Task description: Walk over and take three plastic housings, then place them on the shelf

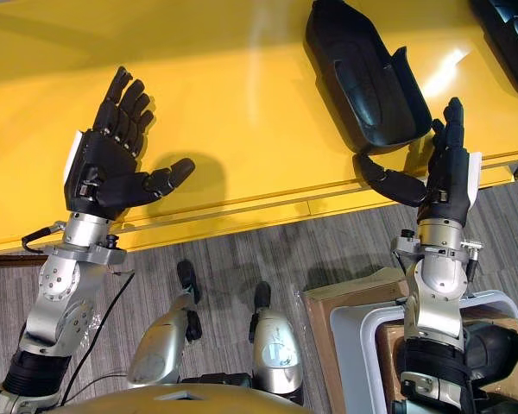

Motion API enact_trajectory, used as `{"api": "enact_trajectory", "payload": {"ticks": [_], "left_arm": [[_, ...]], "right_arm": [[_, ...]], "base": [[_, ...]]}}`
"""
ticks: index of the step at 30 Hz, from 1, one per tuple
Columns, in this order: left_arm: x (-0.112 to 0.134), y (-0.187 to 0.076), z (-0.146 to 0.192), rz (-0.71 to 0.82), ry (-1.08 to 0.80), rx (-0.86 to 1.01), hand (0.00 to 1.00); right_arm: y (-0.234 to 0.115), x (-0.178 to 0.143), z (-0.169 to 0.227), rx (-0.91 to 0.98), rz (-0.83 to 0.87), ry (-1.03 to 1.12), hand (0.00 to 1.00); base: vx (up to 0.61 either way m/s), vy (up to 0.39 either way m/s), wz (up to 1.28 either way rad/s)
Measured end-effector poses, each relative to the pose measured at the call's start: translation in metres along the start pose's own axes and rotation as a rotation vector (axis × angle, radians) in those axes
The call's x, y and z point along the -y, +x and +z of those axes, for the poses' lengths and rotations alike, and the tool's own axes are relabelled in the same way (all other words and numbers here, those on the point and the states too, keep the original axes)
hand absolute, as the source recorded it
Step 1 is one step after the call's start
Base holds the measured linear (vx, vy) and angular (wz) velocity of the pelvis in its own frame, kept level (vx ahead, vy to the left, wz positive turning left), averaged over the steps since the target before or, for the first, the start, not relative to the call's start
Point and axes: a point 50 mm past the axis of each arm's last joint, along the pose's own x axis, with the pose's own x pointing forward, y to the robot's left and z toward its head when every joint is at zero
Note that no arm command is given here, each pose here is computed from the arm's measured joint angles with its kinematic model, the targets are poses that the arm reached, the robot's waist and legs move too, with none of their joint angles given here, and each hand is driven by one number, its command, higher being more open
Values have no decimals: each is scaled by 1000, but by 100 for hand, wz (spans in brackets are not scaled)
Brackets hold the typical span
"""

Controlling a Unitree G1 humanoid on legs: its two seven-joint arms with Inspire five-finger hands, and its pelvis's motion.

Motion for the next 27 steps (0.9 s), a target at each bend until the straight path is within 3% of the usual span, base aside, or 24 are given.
{"api": "enact_trajectory", "payload": {"ticks": [15,27], "left_arm": [[-7,-2,-5,25,1,-18,100],[-6,-2,-6,16,2,-20,100]], "right_arm": [[21,-21,17,76,155,13,100],[21,-22,16,73,132,12,100]], "base": [[9,-7,4],[4,-2,1]]}}
